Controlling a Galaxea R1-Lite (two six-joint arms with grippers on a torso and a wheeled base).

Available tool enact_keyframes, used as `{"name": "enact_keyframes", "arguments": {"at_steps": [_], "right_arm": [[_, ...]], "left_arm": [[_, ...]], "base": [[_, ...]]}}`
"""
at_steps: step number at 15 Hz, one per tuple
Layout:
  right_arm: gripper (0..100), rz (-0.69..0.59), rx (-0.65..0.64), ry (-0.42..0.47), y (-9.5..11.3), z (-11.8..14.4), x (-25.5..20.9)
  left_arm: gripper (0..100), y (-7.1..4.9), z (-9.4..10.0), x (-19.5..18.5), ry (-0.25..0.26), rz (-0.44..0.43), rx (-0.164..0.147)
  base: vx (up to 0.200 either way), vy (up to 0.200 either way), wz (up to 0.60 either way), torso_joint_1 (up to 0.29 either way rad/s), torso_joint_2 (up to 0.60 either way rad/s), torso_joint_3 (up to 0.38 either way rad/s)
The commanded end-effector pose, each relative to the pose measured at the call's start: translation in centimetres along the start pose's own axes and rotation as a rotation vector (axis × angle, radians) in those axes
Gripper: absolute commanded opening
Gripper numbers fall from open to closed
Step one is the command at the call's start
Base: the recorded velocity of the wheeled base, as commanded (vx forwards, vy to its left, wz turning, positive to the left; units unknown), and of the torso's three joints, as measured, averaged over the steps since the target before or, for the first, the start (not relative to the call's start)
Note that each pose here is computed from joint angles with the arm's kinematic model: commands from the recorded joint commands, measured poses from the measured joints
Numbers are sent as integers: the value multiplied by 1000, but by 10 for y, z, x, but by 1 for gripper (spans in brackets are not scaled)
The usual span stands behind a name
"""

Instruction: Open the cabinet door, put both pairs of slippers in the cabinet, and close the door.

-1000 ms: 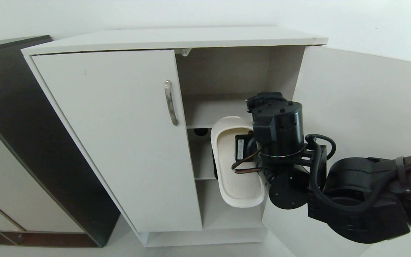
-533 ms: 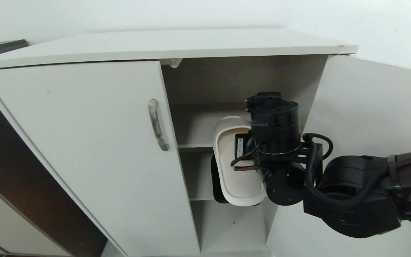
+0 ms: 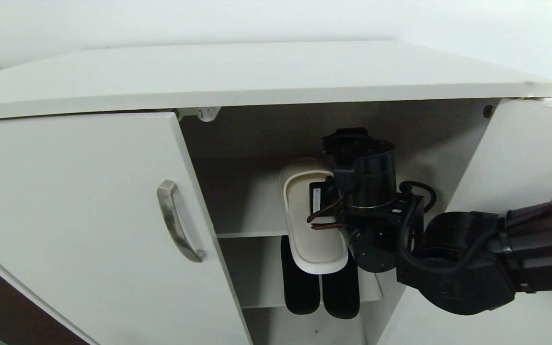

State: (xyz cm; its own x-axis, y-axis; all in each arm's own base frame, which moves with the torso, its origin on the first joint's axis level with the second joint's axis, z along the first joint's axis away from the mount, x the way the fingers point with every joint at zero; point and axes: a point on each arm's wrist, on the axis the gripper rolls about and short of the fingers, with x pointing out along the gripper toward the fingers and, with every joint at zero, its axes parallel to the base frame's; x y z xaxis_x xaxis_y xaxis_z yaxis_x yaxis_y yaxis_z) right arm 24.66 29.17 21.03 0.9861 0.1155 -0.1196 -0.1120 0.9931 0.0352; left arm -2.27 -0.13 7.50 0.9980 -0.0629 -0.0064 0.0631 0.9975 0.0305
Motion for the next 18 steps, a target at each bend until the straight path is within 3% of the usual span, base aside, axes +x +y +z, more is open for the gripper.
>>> {"name": "enact_keyframes", "arguments": {"at_steps": [1,7,18], "right_arm": [[0,0,-38,4,2,-3,4],[0,-53,-18,-12,2,23,31],[0,-59,-26,-1,13,16,47]], "left_arm": [[0,0,0,0,0,0,0],[0,0,0,0,0,0,0],[0,0,0,0,0,0,0]], "base": [[0,0,0,0,0,0],[0,0,0,0,0,0],[0,0,0,0,0,0]]}}
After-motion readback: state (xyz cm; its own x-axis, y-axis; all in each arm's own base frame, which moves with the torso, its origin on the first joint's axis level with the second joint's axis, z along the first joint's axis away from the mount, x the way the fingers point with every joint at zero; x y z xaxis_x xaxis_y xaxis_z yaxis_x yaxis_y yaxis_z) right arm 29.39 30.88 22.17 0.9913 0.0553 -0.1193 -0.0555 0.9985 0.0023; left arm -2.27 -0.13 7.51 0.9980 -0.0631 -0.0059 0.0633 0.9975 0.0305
